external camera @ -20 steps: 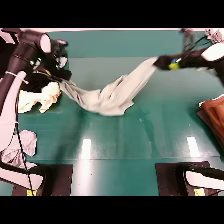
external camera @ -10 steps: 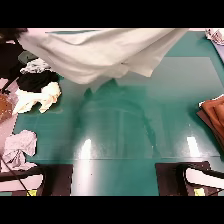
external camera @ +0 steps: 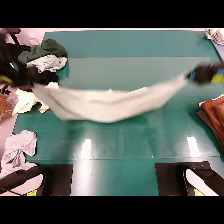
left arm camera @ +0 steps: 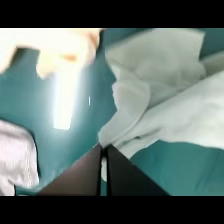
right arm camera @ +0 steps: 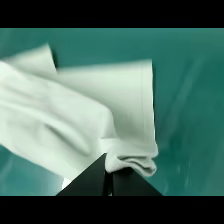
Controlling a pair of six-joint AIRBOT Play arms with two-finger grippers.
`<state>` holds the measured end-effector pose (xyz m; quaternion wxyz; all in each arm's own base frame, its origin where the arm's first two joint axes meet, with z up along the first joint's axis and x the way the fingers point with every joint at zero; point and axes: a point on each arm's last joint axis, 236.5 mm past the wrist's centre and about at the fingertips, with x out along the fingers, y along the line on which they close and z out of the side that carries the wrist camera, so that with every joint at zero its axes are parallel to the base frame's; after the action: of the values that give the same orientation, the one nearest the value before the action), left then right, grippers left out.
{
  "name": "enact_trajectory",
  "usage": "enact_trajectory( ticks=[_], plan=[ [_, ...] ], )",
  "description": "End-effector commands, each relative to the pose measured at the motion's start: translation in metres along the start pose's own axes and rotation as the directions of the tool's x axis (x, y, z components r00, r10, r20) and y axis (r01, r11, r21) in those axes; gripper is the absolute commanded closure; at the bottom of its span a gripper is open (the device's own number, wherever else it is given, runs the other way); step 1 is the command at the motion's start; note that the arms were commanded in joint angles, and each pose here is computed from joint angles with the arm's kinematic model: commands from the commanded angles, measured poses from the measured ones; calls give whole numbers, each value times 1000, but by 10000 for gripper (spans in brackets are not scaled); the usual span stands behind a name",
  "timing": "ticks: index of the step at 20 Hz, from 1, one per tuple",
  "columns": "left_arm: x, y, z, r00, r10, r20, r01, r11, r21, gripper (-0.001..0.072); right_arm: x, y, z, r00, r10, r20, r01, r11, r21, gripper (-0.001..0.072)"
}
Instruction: Fold the shirts.
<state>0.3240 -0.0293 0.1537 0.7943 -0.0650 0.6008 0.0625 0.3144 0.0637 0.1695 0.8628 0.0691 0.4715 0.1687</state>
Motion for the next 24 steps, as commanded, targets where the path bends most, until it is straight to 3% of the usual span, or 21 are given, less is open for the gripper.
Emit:
enact_trajectory(
  ticks=[1,7,8,9,11,12,14,16,17,18,22,24],
  plan=[
    [53,6,-78,972,10,-235,-4,1000,23,681,27,-23,-151,933,-80,-351,137,981,141,693],
    [75,-22,-175,908,-182,-377,177,983,-51,680,-8,7,-235,875,-14,-485,131,969,208,683],
    [73,-30,-189,890,-228,-396,221,973,-64,680,-15,9,-237,879,-24,-477,136,970,201,629],
    [70,-34,-198,881,-257,-399,249,966,-71,668,-22,11,-234,892,-35,-451,137,971,196,474],
    [59,-33,-203,893,-280,-353,277,959,-62,196,-40,16,-213,934,-64,-351,135,974,183,354],
    [52,-33,-202,905,-295,-306,294,954,-51,149,-48,18,-194,961,-84,-262,131,978,165,328],
    [36,-35,-188,927,-331,-175,331,943,-31,147,-68,21,-123,989,-126,74,120,989,83,328],
    [32,-27,-164,951,-304,-63,303,953,-25,148,-105,22,-43,871,-141,471,134,990,48,328],
    [36,-22,-154,960,-280,-24,280,960,-23,148,-117,21,-20,803,-142,579,136,989,54,328],
    [40,-18,-148,966,-256,-14,256,966,-23,148,-116,16,-8,772,-144,620,133,989,65,328],
    [65,-10,-123,982,-190,-2,190,982,-22,148,-29,-3,-23,927,-113,357,57,985,164,328],
    [82,-8,-113,987,-158,-21,157,987,-32,148,4,-6,-22,965,-71,253,18,978,206,328]
  ],
)
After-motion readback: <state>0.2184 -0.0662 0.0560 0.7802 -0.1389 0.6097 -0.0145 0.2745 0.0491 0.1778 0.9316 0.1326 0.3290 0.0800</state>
